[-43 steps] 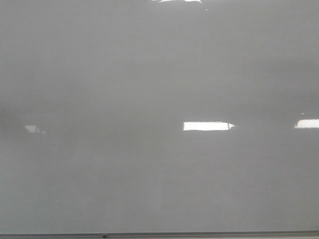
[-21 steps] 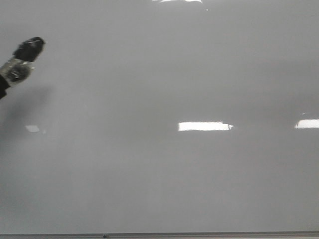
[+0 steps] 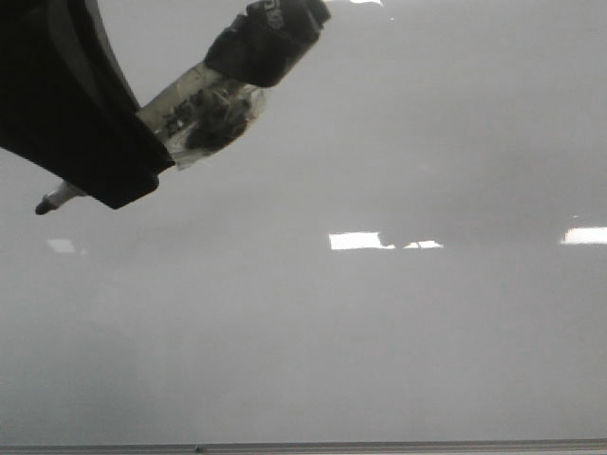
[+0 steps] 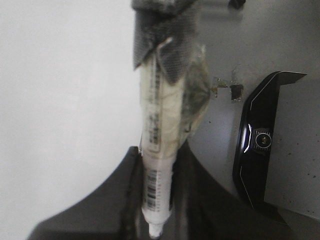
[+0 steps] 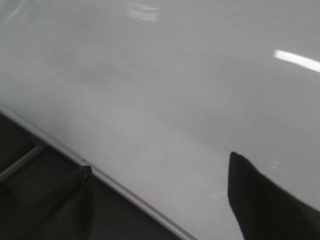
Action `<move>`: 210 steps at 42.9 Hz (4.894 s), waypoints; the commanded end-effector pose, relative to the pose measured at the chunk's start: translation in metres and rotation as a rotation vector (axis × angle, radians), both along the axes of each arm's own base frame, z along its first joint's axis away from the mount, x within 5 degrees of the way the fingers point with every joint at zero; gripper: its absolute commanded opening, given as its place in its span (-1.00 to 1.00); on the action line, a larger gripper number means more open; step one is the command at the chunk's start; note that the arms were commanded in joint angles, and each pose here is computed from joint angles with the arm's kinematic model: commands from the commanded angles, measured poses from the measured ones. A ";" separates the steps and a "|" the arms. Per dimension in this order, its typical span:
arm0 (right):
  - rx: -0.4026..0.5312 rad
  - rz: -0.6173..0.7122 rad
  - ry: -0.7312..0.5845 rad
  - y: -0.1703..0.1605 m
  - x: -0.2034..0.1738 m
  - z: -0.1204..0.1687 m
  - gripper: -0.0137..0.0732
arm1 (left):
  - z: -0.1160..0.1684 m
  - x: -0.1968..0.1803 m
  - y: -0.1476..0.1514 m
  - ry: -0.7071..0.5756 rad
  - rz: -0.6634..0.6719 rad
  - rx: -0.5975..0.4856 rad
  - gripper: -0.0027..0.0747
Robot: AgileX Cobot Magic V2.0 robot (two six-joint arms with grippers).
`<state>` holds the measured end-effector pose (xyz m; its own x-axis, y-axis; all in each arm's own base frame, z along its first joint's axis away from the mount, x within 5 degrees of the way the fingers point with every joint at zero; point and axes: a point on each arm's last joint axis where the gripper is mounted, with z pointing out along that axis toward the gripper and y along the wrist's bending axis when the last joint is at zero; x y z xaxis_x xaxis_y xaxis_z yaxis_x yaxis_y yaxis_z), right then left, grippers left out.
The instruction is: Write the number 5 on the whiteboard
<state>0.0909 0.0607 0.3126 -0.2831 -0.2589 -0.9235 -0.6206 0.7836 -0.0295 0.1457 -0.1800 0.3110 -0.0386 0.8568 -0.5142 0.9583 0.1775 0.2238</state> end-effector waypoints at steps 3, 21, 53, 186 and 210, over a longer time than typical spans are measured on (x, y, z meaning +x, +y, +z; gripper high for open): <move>0.008 0.294 -0.060 0.038 0.009 0.029 0.62 | 0.019 -0.005 -0.004 -0.056 -0.019 -0.084 -0.98; -0.077 0.533 -0.005 0.120 0.054 0.036 0.61 | 0.019 -0.005 -0.003 -0.056 -0.019 -0.083 -0.98; -0.130 0.649 0.087 0.145 0.066 0.031 -0.83 | 0.043 -0.016 0.011 -0.170 -0.047 -0.171 -0.98; 0.050 -0.175 0.005 0.040 0.212 0.040 -0.82 | 0.046 -0.015 0.009 -0.185 -0.034 -0.213 -0.98; 0.012 -0.290 0.135 0.004 0.196 -0.007 -0.82 | 0.046 -0.015 0.009 -0.183 -0.035 -0.211 -0.98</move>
<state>0.2832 0.0710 0.3026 -0.5135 -0.1578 -0.8434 -0.4332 0.8962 0.0960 0.1325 -0.1702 0.3378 0.0753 0.7895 -0.6091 0.9289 0.1666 0.3308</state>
